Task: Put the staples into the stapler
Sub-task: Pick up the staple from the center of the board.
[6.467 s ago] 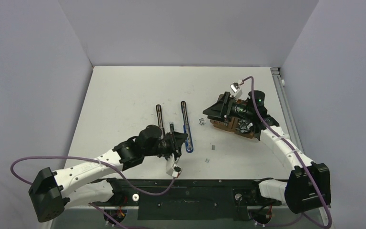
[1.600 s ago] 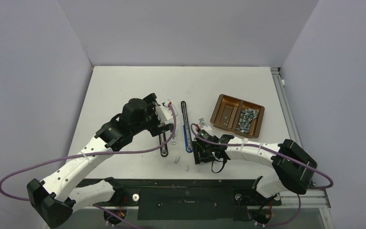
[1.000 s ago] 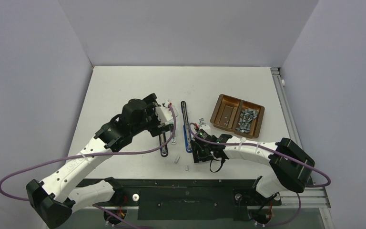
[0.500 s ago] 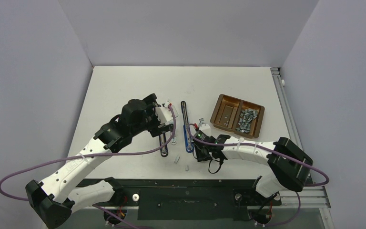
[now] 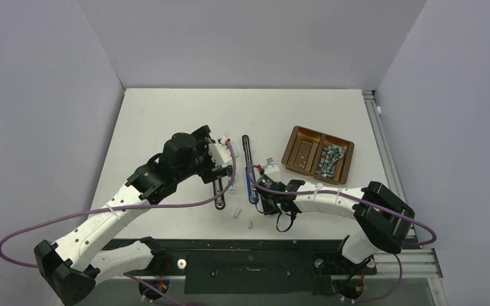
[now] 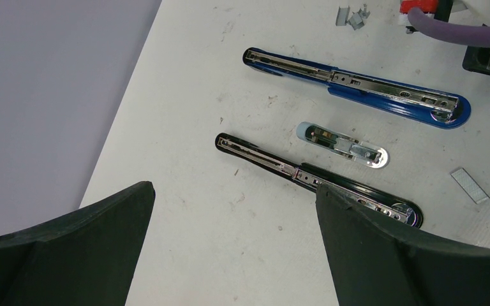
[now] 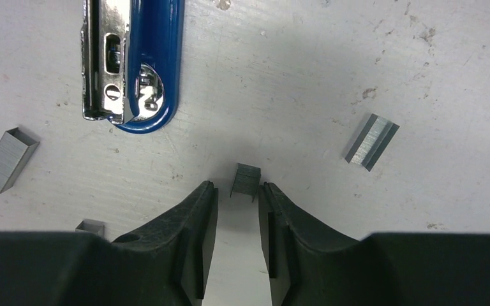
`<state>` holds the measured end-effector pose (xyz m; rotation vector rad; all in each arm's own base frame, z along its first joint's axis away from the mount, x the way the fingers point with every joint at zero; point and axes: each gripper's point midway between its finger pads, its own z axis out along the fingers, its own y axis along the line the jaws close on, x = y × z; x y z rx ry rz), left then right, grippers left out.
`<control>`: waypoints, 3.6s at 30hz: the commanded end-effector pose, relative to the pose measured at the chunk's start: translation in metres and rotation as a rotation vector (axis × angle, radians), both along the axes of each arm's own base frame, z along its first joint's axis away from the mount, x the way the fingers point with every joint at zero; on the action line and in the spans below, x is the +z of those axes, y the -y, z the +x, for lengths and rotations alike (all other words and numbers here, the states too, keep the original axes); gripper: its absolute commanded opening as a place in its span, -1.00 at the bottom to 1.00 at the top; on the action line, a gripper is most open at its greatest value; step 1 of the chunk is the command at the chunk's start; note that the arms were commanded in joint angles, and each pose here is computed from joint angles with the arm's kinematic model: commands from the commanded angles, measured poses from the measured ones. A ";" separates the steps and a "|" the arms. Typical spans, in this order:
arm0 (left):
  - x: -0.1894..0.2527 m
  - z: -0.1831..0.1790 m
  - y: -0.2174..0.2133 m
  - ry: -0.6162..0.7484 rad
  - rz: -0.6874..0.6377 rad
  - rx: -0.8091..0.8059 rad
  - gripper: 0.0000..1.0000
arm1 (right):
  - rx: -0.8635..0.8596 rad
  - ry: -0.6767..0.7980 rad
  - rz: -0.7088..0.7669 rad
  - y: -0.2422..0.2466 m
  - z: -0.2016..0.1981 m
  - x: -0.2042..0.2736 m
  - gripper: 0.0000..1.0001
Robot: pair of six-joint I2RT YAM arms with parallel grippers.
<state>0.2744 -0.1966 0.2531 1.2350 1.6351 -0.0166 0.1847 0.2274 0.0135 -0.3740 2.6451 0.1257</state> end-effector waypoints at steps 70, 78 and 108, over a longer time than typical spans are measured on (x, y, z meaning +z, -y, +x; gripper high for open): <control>0.075 -0.091 0.095 1.019 0.152 -0.755 0.24 | 0.410 -0.316 1.492 -0.073 -0.013 0.284 -0.79; 0.079 -0.090 0.097 1.027 0.151 -0.750 -0.06 | 0.407 -0.333 1.535 -0.080 -0.011 0.285 -0.79; 0.072 -0.091 0.097 1.009 0.160 -0.756 -0.79 | 0.382 -0.352 1.625 -0.084 -0.008 0.283 -0.80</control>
